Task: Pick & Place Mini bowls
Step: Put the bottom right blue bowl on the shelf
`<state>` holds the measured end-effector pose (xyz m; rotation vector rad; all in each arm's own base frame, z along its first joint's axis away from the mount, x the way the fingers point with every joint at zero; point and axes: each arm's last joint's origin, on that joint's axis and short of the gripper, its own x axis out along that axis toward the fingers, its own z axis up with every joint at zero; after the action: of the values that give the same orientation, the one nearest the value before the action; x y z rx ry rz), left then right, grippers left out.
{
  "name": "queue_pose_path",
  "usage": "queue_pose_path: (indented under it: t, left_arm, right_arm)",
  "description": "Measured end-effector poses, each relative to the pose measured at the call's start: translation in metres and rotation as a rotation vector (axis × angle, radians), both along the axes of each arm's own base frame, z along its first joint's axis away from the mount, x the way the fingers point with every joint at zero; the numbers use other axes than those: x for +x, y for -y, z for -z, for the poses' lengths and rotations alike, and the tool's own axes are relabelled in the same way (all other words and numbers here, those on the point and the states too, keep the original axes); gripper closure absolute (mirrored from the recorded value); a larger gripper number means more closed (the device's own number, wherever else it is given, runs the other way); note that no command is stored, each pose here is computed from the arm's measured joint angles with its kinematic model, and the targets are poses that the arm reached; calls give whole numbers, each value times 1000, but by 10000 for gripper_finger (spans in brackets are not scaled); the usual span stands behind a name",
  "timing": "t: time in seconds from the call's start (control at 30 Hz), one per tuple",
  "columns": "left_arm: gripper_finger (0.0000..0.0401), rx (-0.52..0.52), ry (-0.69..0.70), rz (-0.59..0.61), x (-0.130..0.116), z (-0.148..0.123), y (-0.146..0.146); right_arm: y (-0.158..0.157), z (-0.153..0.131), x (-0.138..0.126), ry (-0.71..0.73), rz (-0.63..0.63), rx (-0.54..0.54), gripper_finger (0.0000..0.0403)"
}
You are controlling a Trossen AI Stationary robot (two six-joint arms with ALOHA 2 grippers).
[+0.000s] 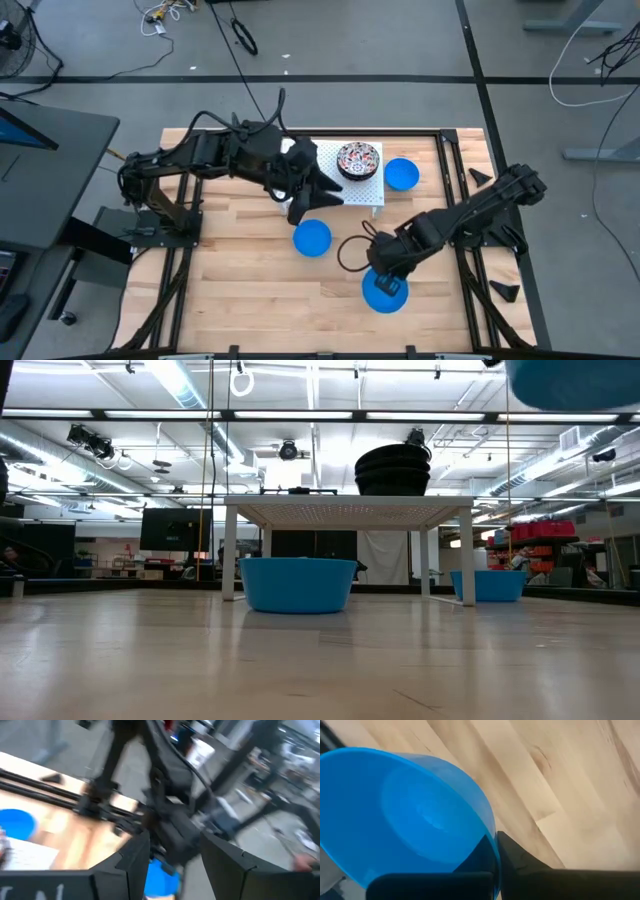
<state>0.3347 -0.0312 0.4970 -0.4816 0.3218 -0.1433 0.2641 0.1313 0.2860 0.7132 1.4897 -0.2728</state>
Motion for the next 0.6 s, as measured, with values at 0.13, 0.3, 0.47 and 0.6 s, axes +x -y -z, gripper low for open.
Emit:
queue_pose_path:
  t: [0.13,0.3,0.47,0.6]
  left_arm:
    - [222,-20,-30,119,-2,3,3]
    - [222,-51,-95,233,-5,8,6]
    - [222,-14,-187,292,-10,17,11]
    - [222,69,-253,323,-16,25,18]
  right_arm:
    - [8,-14,7,55,-15,13,403]
    - [19,-32,16,128,-34,23,403]
    - [31,-48,21,181,-57,47,403]
    - [39,-58,24,201,-70,92,403]
